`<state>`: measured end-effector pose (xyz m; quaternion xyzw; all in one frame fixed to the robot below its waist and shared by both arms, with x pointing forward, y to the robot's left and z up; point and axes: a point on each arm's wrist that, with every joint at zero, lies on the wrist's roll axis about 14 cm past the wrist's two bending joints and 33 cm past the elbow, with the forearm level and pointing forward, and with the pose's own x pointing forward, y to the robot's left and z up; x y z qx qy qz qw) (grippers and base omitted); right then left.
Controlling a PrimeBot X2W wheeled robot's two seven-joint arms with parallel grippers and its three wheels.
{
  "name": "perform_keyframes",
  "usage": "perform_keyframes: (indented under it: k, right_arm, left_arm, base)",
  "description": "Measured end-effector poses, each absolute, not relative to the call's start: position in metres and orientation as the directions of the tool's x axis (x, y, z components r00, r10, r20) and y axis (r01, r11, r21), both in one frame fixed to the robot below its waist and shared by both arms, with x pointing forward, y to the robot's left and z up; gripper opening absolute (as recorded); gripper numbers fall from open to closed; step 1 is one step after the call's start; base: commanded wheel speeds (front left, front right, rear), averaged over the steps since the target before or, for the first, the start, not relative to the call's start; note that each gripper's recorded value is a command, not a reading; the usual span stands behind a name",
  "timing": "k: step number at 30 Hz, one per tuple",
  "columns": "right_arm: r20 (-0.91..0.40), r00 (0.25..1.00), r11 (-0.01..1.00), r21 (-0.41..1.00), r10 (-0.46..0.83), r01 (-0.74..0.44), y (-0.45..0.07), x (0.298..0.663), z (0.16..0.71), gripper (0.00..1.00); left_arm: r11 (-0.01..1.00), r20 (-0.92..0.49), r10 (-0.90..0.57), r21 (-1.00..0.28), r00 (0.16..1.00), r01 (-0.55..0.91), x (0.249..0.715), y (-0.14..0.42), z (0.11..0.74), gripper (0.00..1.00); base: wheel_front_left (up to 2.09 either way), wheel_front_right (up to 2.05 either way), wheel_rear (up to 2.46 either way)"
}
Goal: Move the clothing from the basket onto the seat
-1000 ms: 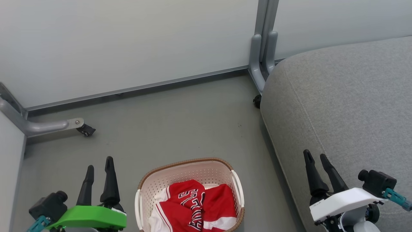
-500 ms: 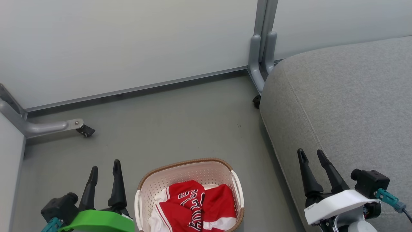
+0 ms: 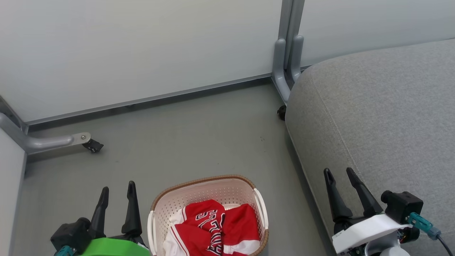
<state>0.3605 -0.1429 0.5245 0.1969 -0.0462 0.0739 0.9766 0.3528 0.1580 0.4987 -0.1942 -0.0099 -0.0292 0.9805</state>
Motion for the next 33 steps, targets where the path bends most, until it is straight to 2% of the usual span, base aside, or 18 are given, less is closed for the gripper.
perform_keyframes:
  k: [33]
  right_arm:
    - [0.177,0.966,0.958,0.180,0.190,-0.222,-0.127,0.353,0.534,1.00]
  left_arm:
    - [0.976,0.053,-0.132,-0.170,0.990,0.139,0.343,0.141,0.495,1.00]
  base:
    - [0.00,0.00,0.00]
